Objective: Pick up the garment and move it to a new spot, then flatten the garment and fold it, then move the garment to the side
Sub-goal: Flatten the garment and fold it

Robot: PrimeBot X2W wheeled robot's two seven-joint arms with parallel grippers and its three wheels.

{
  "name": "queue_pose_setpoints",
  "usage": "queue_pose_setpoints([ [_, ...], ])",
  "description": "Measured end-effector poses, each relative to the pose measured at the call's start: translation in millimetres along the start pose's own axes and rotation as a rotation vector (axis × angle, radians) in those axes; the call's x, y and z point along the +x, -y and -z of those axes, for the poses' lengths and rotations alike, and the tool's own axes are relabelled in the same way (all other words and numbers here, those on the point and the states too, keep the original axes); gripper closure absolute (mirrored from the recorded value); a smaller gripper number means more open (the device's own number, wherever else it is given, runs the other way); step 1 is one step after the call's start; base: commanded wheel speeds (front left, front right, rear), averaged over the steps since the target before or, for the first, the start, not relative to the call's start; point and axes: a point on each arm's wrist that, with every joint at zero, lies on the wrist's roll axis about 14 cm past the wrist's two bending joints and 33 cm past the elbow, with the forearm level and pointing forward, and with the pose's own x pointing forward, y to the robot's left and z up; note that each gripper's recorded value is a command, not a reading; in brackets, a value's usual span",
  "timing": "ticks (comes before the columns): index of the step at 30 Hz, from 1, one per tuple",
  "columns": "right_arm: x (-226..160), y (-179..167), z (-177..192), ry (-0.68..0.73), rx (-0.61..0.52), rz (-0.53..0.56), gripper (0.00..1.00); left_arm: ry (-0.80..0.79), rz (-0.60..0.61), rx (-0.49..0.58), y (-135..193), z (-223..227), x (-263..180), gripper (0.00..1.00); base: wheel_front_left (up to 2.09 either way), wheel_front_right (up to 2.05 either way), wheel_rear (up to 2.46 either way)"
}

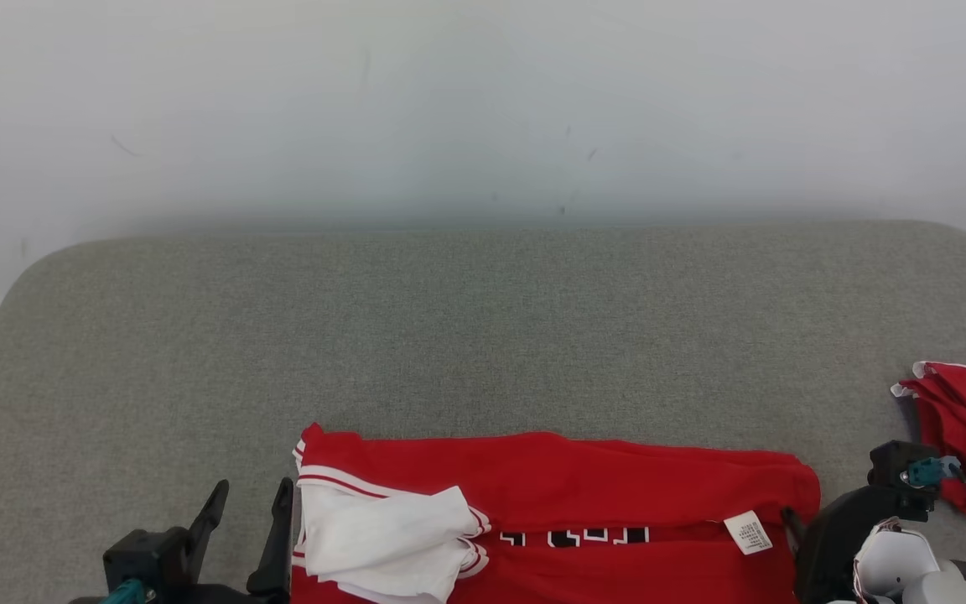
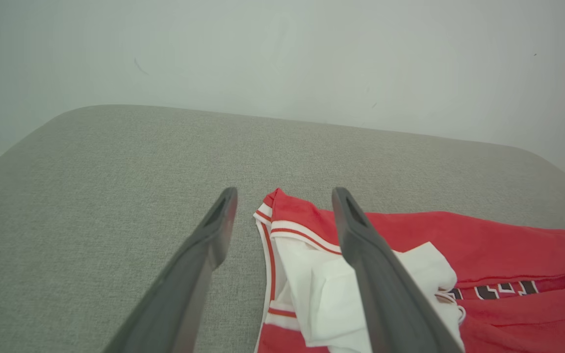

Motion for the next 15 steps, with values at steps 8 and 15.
queue_pose_setpoints([
  [8,-2,4,-5,0.013,0.021,0.008,0.00,-0.008,0.010,0.001,3,1,1,0.00,0.00,0.00,0.00],
  [15,5,8,6,-0.038,0.043,0.026,0.00,-0.028,0.018,-0.004,5,7,-2,0.00,0.00,0.00,0.00],
])
